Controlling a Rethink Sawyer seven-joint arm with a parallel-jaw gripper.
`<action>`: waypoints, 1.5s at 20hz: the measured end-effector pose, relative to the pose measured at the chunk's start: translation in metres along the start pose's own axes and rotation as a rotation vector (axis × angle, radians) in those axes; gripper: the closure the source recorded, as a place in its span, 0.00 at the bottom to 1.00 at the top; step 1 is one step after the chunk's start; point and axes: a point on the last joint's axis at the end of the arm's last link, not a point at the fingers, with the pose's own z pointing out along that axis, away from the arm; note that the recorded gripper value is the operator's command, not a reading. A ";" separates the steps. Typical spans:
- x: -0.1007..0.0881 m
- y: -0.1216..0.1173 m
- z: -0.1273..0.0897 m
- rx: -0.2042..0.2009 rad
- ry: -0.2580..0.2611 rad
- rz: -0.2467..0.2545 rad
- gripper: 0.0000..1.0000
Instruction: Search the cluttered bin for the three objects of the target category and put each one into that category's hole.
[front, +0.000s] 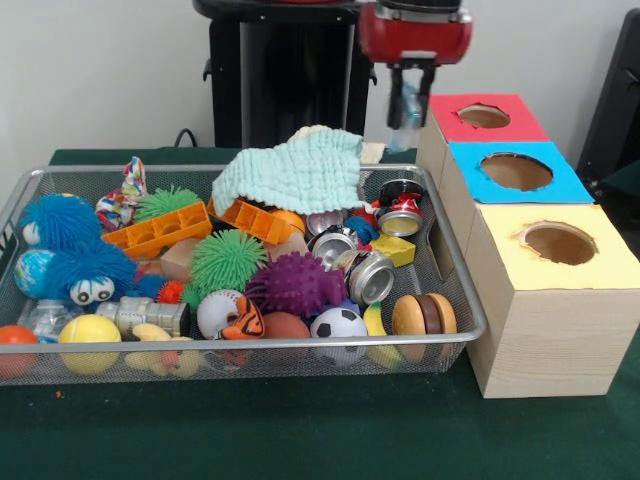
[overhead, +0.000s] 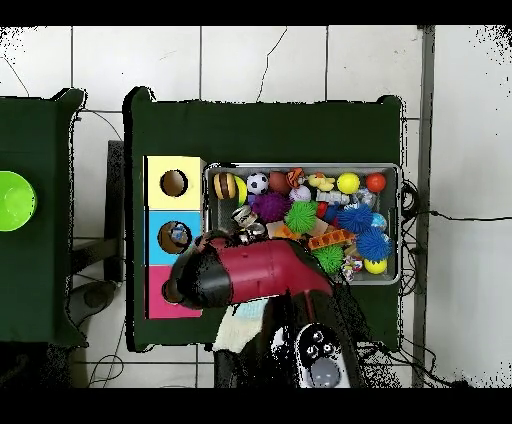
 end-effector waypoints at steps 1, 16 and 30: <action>0.002 0.012 0.002 -0.002 0.009 0.011 1.00; 0.001 0.140 0.014 0.006 0.029 0.217 1.00; -0.019 0.118 0.038 0.067 -0.037 0.263 1.00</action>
